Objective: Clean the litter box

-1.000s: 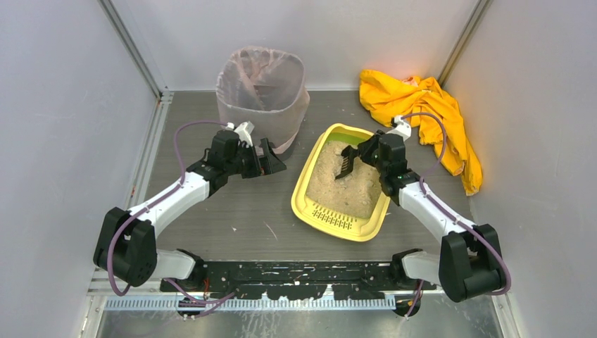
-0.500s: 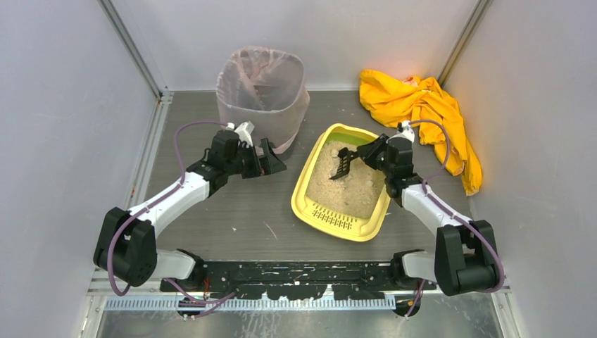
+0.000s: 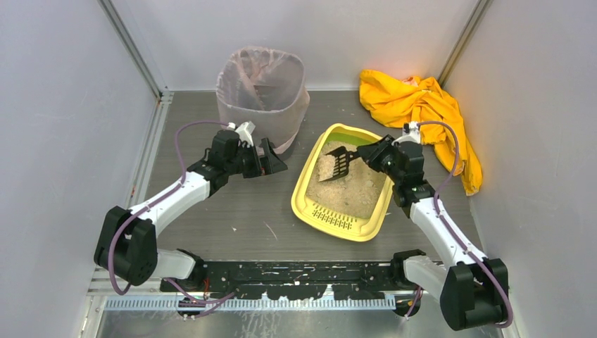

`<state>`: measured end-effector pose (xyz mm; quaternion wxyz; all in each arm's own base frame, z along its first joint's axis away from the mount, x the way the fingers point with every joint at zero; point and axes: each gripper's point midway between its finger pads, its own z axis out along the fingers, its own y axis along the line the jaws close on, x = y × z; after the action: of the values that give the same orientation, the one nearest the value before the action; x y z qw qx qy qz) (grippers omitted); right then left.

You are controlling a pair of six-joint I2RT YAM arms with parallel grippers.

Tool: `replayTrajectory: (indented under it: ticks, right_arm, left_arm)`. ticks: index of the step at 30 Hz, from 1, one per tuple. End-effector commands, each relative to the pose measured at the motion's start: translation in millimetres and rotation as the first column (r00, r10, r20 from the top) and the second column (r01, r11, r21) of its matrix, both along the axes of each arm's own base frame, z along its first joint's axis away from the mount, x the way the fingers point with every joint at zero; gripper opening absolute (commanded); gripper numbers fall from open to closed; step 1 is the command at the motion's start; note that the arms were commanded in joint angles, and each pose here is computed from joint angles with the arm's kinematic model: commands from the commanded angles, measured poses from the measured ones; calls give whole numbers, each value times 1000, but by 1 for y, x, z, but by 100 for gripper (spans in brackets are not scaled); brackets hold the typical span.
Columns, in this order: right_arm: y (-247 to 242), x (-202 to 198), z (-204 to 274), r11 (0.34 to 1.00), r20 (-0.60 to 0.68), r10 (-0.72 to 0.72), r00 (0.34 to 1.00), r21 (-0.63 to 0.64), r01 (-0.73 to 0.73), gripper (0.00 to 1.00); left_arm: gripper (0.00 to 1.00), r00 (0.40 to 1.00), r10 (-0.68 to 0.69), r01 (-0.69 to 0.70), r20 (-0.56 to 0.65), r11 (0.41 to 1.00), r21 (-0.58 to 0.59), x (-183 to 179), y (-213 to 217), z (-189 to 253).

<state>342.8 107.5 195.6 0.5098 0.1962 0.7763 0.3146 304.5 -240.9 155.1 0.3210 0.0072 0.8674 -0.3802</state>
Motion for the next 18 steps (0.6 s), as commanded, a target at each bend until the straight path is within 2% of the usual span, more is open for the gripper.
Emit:
replayTrajectory:
  ticks: [1, 12, 18]
  right_arm:
    - [3, 2, 18, 998, 55, 18, 998, 58, -21, 1]
    - [-40, -10, 38, 993, 92, -42, 995, 114, 31, 1]
    - [-48, -17, 45, 989, 109, -34, 993, 148, 18, 1]
  left_arm:
    - [97, 999, -14, 16, 47, 999, -42, 6, -6, 14]
    - [97, 999, -15, 17, 47, 999, -46, 6, -6, 15]
    - [96, 999, -19, 21, 42, 999, -50, 6, -7, 13]
